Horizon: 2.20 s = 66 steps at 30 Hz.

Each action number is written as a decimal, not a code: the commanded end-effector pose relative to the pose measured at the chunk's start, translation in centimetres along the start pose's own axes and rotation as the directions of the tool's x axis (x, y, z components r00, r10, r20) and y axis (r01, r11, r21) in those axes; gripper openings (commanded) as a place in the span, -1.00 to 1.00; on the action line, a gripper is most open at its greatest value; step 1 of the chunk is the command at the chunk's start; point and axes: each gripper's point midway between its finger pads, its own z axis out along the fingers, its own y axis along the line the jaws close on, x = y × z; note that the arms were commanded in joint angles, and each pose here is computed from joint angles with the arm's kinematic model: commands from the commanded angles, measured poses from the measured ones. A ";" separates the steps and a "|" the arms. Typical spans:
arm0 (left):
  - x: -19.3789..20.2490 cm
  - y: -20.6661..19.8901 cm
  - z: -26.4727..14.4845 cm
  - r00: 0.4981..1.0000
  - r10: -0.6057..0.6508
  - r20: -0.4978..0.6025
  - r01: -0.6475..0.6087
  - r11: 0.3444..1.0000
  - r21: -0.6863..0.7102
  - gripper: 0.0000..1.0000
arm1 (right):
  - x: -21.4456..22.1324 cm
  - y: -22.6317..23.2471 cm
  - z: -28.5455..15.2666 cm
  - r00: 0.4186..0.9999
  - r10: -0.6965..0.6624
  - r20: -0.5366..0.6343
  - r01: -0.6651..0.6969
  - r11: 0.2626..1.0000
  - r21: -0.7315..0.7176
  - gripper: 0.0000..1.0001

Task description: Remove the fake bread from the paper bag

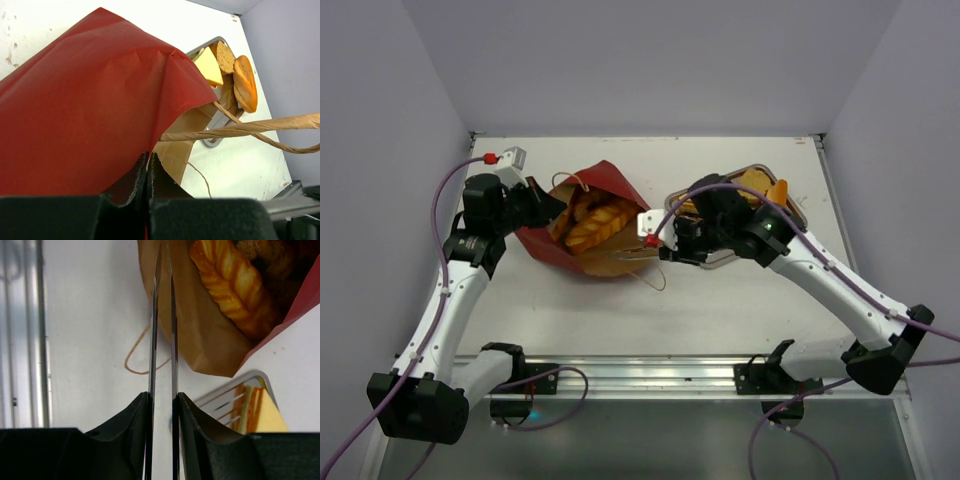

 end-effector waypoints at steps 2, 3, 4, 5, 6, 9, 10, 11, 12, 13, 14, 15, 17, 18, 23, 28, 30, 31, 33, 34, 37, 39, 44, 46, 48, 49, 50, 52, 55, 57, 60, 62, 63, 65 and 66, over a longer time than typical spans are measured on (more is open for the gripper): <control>-1.2 -1.4 -0.7 1.000 0.017 0.021 -0.018 0.999 0.041 -1.00 | -0.9 -5.9 0.3 0.960 -0.188 -0.208 0.244 0.927 0.284 -0.35; -1.1 -1.4 -0.7 1.000 0.017 0.020 -0.018 0.999 0.043 -1.00 | -0.7 -6.3 1.3 0.947 -0.202 -0.249 0.272 0.918 0.290 -0.34; -0.9 -1.4 -0.7 1.000 0.015 0.015 -0.016 0.999 0.044 -1.00 | -1.7 -6.3 2.0 0.934 -0.249 -0.258 0.322 0.898 0.301 -0.34; -0.8 -1.3 -0.7 1.000 0.012 0.011 -0.013 0.999 0.045 -1.00 | -1.7 -6.6 2.5 0.922 -0.263 -0.282 0.348 0.883 0.314 -0.33; -0.6 -1.3 -0.7 1.000 0.011 0.008 -0.011 0.999 0.045 -1.00 | -1.1 -7.1 2.8 0.903 -0.266 -0.338 0.380 0.862 0.336 -0.33; -0.5 -1.2 -0.7 1.000 0.012 0.006 -0.012 0.999 0.046 -1.00 | -1.6 -7.6 4.5 0.856 -0.315 -0.411 0.470 0.805 0.362 -0.31; -0.4 -1.2 -0.7 1.000 0.011 0.002 -0.011 0.999 0.048 -1.00 | -1.9 -7.9 5.5 0.841 -0.334 -0.426 0.497 0.788 0.364 -0.31; -0.4 -1.3 -0.7 1.000 0.011 0.002 -0.012 0.999 0.051 -1.00 | -1.8 -8.1 5.8 0.830 -0.336 -0.445 0.511 0.777 0.367 -0.31; -0.5 -1.3 -0.7 1.000 0.014 0.003 -0.014 0.999 0.052 -1.00 | -1.9 -8.3 6.0 0.824 -0.338 -0.456 0.521 0.769 0.372 -0.30; -0.4 -1.4 -0.7 1.000 0.015 0.003 -0.015 0.998 0.053 -1.00 | -1.8 -8.7 6.4 0.813 -0.336 -0.476 0.533 0.757 0.378 -0.28; -0.4 -1.4 -0.7 1.000 0.015 0.001 -0.015 0.998 0.056 -1.00 | -1.7 -8.9 6.6 0.807 -0.332 -0.488 0.539 0.753 0.378 -0.26; -0.4 -1.4 -0.8 1.000 0.019 0.002 -0.019 0.998 0.058 -1.00 | -1.6 -9.0 6.8 0.800 -0.334 -0.499 0.546 0.751 0.373 -0.25; -0.4 -1.5 -0.8 1.000 0.021 0.001 -0.021 0.998 0.059 -1.00 | -1.2 -9.1 7.4 0.789 -0.334 -0.515 0.553 0.752 0.359 -0.21; -0.3 -1.4 -0.8 1.000 0.021 0.000 -0.021 0.998 0.058 -1.00 | -1.0 -9.0 7.6 0.786 -0.334 -0.520 0.553 0.754 0.353 -0.19; 0.1 -1.2 -0.6 1.000 0.023 -0.008 -0.023 0.998 0.061 -1.00 | -0.4 -9.3 8.3 0.768 -0.326 -0.551 0.565 0.750 0.343 -0.10; 0.3 -1.2 -0.6 1.000 0.025 -0.010 -0.025 0.997 0.069 -1.00 | 0.2 -9.5 9.3 0.748 -0.328 -0.577 0.579 0.746 0.328 -0.06; 0.4 -1.3 -0.6 1.000 0.028 -0.010 -0.027 0.997 0.072 -1.00 | 0.3 -9.4 9.6 0.745 -0.330 -0.580 0.580 0.751 0.317 -0.05; 0.4 -1.3 -0.6 1.000 0.027 -0.012 -0.026 0.997 0.073 -1.00 | 0.4 -9.4 9.8 0.742 -0.331 -0.582 0.579 0.754 0.311 -0.05; 0.3 -1.3 -0.6 0.999 0.031 -0.011 -0.030 0.997 0.073 -1.00 | 0.4 -9.4 10.0 0.740 -0.330 -0.587 0.582 0.752 0.310 -0.05; 0.2 -1.3 -0.6 0.999 0.032 -0.008 -0.031 0.997 0.075 -1.00 | 0.5 -9.5 10.1 0.736 -0.330 -0.591 0.584 0.752 0.306 -0.04; 0.5 -1.4 -0.6 0.999 0.030 -0.015 -0.029 0.996 0.080 -1.00 | 0.7 -9.6 10.4 0.727 -0.331 -0.602 0.591 0.749 0.301 -0.04; 0.5 -1.4 -0.6 0.999 0.033 -0.015 -0.031 0.996 0.083 -1.00 | 0.7 -9.8 10.6 0.723 -0.328 -0.608 0.593 0.745 0.305 -0.03; 0.6 -1.5 -0.8 0.999 0.037 -0.015 -0.035 0.996 0.086 -1.00 | 0.8 -10.2 11.1 0.714 -0.319 -0.623 0.603 0.733 0.315 -0.01; 0.7 -1.4 -0.8 0.999 0.037 -0.017 -0.035 0.996 0.085 -1.00 | 0.7 -10.3 11.1 0.715 -0.316 -0.623 0.603 0.730 0.322 -0.01; 0.7 -1.4 -0.8 0.999 0.038 -0.019 -0.036 0.996 0.086 -1.00 | 0.6 -10.4 11.0 0.715 -0.315 -0.624 0.604 0.727 0.325 0.00; 0.8 -1.3 -0.7 0.999 0.037 -0.022 -0.035 0.996 0.085 -1.00 | 0.6 -10.3 10.9 0.716 -0.314 -0.623 0.604 0.727 0.327 0.01; 0.8 -1.4 -0.7 0.999 0.035 -0.022 -0.033 0.996 0.086 -1.00 | 0.6 -10.3 10.8 0.717 -0.315 -0.622 0.603 0.727 0.328 0.02; 0.9 -1.3 -0.7 0.999 0.033 -0.023 -0.031 0.996 0.086 -1.00 | 0.1 -10.2 10.4 0.728 -0.313 -0.610 0.598 0.725 0.342 0.03; 1.0 -1.2 -0.6 0.999 0.029 -0.025 -0.027 0.996 0.085 -1.00 | 0.0 -10.1 9.9 0.735 -0.312 -0.602 0.595 0.724 0.350 0.03; 1.1 -1.2 -0.6 0.999 0.029 -0.025 -0.027 0.996 0.085 -1.00 | 0.2 -9.9 9.9 0.733 -0.315 -0.602 0.595 0.726 0.344 0.03; 1.0 -1.2 -0.6 0.999 0.030 -0.024 -0.028 0.996 0.084 -1.00 | 0.1 -9.7 9.8 0.738 -0.319 -0.595 0.593 0.727 0.346 0.02; 1.0 -1.2 -0.6 0.999 0.031 -0.023 -0.029 0.996 0.083 -1.00 | -0.1 -9.4 9.8 0.738 -0.324 -0.592 0.594 0.729 0.340 0.02; 0.9 -1.2 -0.6 0.999 0.032 -0.021 -0.030 0.996 0.082 -1.00 | -0.1 -9.2 9.7 0.739 -0.323 -0.591 0.592 0.730 0.341 0.02; 1.0 -1.2 -0.6 0.999 0.031 -0.022 -0.029 0.996 0.082 -1.00 | -0.3 -9.0 9.6 0.741 -0.330 -0.585 0.594 0.728 0.342 0.02; 0.9 -1.2 -0.6 0.999 0.032 -0.021 -0.030 0.996 0.082 -1.00 | -0.3 -9.0 9.5 0.742 -0.328 -0.585 0.593 0.728 0.344 0.02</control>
